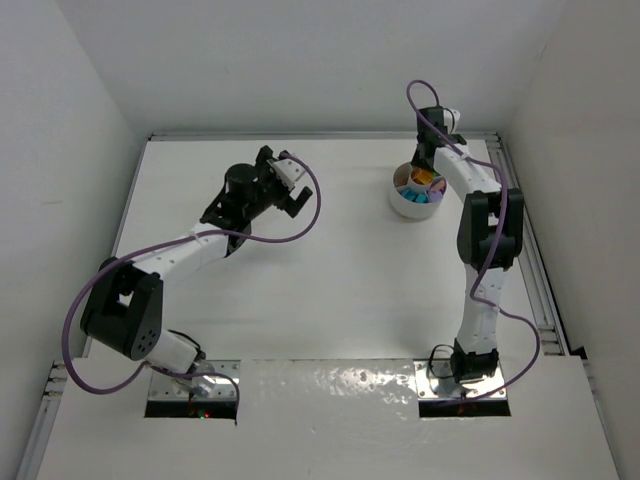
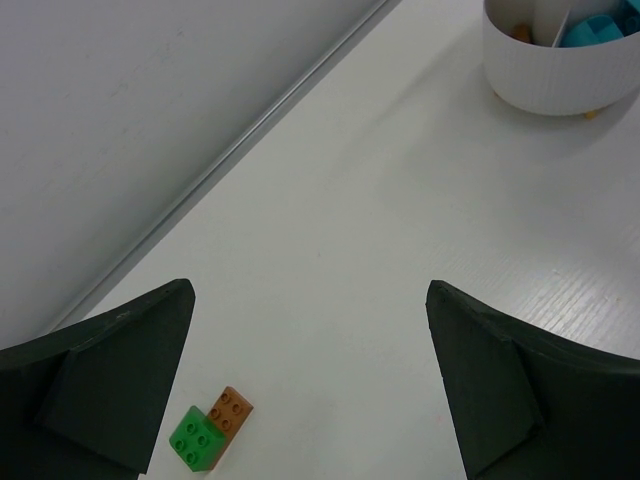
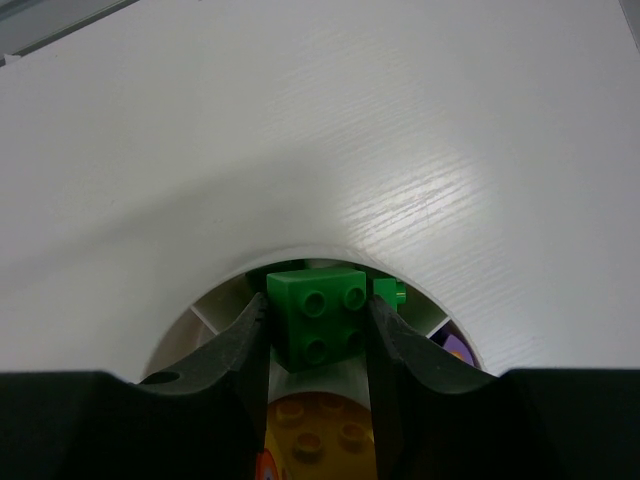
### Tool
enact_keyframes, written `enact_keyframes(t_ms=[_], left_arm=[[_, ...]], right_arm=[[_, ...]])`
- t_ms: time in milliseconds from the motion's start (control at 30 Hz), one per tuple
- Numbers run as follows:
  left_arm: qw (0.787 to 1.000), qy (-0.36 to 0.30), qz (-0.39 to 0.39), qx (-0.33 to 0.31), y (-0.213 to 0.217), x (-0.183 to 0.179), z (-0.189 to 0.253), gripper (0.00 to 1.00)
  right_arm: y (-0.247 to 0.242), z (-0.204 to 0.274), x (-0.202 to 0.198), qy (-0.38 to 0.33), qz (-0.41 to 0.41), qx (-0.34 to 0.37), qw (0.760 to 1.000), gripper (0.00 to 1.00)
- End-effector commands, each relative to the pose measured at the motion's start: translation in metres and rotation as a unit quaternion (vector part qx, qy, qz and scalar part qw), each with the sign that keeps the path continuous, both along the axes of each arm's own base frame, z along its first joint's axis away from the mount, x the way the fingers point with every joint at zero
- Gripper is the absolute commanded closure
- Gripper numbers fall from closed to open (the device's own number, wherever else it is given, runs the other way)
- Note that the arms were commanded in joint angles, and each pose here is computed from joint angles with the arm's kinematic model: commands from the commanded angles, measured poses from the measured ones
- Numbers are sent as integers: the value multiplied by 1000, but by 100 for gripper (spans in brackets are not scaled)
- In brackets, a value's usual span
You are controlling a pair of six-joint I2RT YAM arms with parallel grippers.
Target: Sort the legos into containers by color
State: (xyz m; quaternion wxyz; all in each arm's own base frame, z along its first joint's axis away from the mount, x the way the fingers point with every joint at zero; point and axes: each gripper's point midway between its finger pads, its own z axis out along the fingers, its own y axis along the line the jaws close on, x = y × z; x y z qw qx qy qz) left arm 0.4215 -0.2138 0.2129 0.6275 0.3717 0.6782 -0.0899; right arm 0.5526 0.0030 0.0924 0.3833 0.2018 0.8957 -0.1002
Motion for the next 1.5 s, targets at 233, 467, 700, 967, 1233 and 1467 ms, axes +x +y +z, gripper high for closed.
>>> enact_keyframes(t_ms=[233, 467, 700, 967, 1233, 1467], left_arm=[[999, -33, 10, -5, 4, 10, 22, 0], [999, -34, 10, -5, 5, 10, 23, 0], [999, -39, 3, 1, 2, 12, 26, 0], [999, -40, 3, 4, 2, 12, 27, 0], [999, -40, 7, 7, 4, 13, 25, 0], [999, -46, 8, 11, 5, 13, 25, 0]], right_arm=[[-9, 18, 1, -15, -13, -12, 1000, 79], [-11, 46, 2, -50, -23, -10, 998, 96], [-17, 50, 1, -57, -34, -18, 998, 99], [-18, 28, 2, -29, -40, -13, 999, 96], [-15, 19, 0, -24, -29, -4, 999, 76], [-13, 12, 0, -14, -24, -3, 1000, 66]])
